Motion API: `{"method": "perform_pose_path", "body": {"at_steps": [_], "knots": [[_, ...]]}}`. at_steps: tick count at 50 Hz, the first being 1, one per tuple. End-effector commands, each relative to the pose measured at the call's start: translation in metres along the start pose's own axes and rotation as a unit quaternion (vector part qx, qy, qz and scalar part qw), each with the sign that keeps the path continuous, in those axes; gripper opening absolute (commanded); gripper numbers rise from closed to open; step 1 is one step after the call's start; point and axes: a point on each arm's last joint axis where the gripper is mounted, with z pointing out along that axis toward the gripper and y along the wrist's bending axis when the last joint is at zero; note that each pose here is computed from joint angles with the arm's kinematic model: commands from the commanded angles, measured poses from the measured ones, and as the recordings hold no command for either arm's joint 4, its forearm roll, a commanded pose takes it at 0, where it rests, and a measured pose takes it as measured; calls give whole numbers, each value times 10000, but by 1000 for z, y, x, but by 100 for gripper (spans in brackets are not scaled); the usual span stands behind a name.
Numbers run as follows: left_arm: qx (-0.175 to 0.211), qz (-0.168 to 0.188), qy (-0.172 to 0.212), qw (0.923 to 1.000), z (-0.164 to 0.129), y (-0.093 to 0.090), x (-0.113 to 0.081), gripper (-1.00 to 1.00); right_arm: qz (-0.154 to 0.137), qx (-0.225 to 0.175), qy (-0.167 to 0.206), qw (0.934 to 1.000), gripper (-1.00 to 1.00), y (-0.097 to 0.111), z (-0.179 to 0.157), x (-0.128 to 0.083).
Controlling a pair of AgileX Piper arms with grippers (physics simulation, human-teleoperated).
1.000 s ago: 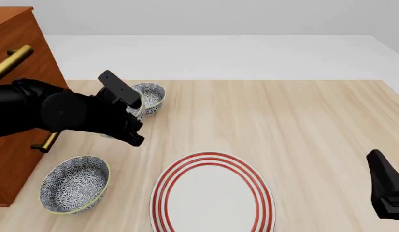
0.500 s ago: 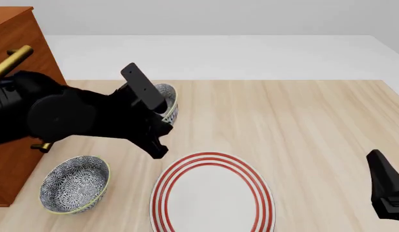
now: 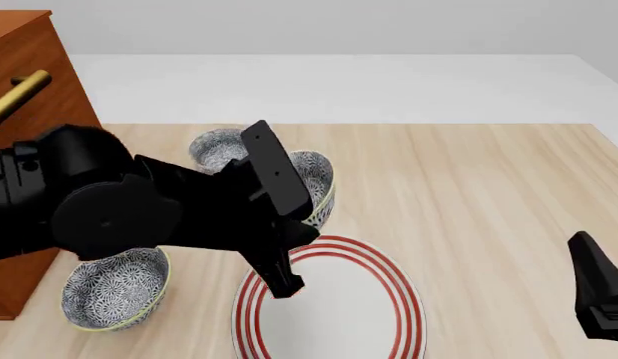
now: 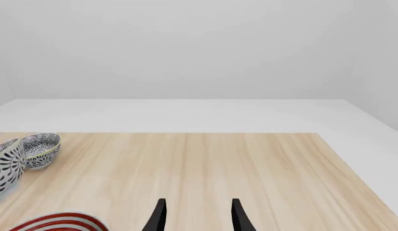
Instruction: Pick up the bowl and put it in the middle on the plate.
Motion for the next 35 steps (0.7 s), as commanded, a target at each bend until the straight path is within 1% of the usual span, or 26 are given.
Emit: {"method": "perform_pose_path", "body": {"at_steps": [1, 6, 15, 25, 29, 35], "knots": [[324, 248, -40, 9992, 4, -25, -9, -100, 1, 1, 2, 10000, 100, 0, 0, 0], [407, 289, 12, 9988, 6, -31, -6, -100, 1, 0, 0, 10000, 100, 0, 0, -1], [494, 342, 52, 9982, 1, -38, 0, -100, 0, 0, 1, 10000, 100, 0, 0, -1], [635, 330, 260, 9971, 16, -50, 10, -100, 2, 1, 3, 10000, 100, 0, 0, 0], [580, 271, 296, 9975, 18, -46, 15, -100, 1, 0, 0, 10000, 100, 0, 0, -1], [616, 225, 350, 9972, 24, -49, 18, -100, 2, 0, 2, 10000, 100, 0, 0, -1]]}}
